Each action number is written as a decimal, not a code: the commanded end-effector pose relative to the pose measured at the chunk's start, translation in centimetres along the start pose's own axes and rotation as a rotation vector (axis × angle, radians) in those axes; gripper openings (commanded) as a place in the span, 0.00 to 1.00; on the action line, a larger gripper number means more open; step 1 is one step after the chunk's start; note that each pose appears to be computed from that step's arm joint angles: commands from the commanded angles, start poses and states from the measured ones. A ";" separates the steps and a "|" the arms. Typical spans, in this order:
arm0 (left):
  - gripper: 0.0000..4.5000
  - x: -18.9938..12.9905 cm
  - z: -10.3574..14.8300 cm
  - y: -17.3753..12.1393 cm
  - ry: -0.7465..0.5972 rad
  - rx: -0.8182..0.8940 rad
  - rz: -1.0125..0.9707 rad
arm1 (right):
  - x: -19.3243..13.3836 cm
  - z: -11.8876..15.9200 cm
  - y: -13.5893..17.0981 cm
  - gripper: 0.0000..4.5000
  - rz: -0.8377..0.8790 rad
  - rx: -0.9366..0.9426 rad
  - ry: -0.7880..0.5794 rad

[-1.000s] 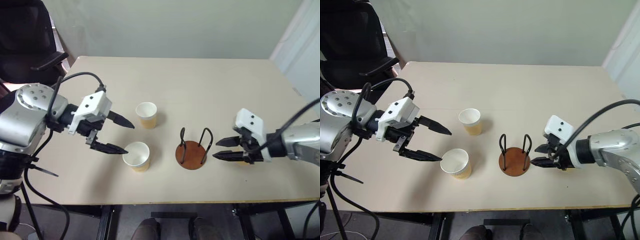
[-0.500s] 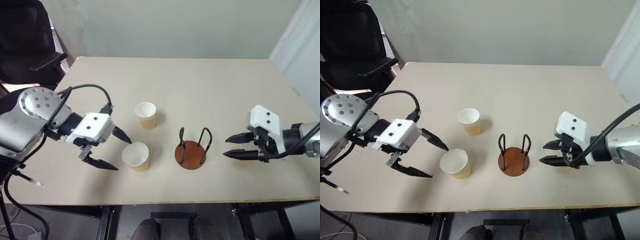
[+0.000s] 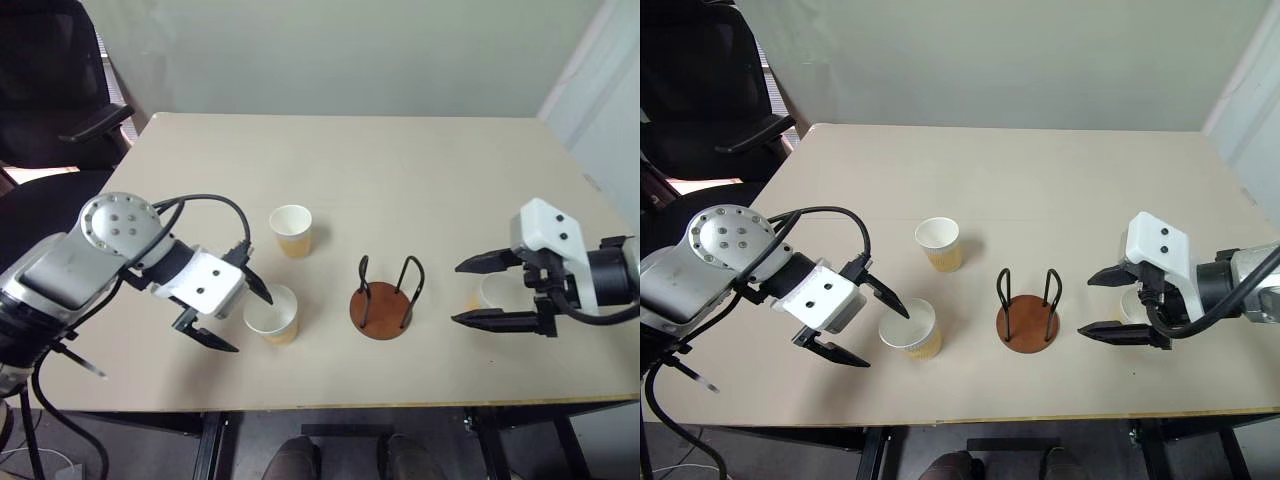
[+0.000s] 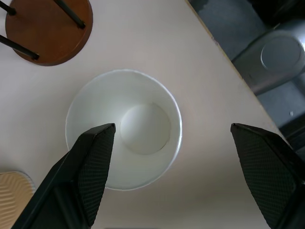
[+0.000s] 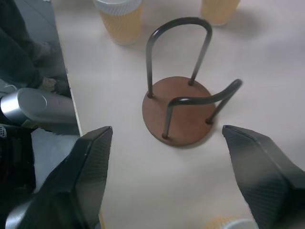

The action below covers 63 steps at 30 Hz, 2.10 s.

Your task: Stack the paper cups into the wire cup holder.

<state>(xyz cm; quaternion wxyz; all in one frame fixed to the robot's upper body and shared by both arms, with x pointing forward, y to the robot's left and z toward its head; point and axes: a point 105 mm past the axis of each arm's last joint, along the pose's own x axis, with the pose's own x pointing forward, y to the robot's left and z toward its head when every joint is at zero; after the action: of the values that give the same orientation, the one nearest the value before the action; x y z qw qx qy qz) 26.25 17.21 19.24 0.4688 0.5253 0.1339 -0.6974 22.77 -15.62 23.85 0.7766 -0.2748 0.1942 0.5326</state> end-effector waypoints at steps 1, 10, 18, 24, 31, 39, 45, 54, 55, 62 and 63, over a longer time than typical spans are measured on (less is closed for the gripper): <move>0.93 0.0 0.1 -0.1 0.034 0.060 -0.039 | -0.8 1.4 0.2 0.82 -0.029 -0.053 -0.032; 0.40 1.1 -0.1 -0.8 0.044 0.103 -0.087 | -1.0 2.5 0.7 0.82 -0.019 -0.082 -0.100; 0.01 1.2 0.4 -0.4 0.019 0.087 -0.082 | -1.6 3.5 0.6 0.82 0.000 -0.204 -0.149; 0.01 -0.1 1.8 0.3 -0.081 -0.017 -0.045 | -1.8 4.4 0.1 0.82 -0.039 -0.272 -0.241; 0.01 -4.0 4.6 4.5 -0.197 -0.063 0.097 | -2.3 4.0 0.3 0.82 0.035 -0.261 -0.221; 0.01 -6.8 10.6 8.4 -0.375 0.079 0.121 | -3.4 3.0 0.8 0.82 0.087 -0.130 -0.114; 0.01 -6.1 11.8 10.6 -0.373 0.165 0.092 | -6.3 4.8 0.4 0.82 -0.012 -0.163 -0.080; 0.01 -2.5 11.7 12.8 -0.365 0.246 0.008 | -8.7 5.7 0.9 0.82 -0.164 -0.125 -0.075; 0.01 -2.3 11.6 12.8 -0.359 0.252 0.003 | -8.6 5.6 1.0 0.82 -0.169 -0.120 -0.075; 0.01 1.0 11.1 13.0 -0.295 0.359 -0.070 | -8.1 4.9 2.1 0.82 -0.202 -0.085 -0.089; 0.01 1.2 11.1 13.0 -0.292 0.370 -0.073 | -8.1 4.9 2.1 0.82 -0.204 -0.082 -0.091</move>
<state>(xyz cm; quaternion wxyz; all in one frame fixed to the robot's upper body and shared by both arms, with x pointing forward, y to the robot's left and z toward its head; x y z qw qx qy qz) 30.10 2.13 26.05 0.3751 0.4721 -0.0306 -0.7972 18.37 -17.79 31.20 0.8169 -0.2923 0.1290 0.4802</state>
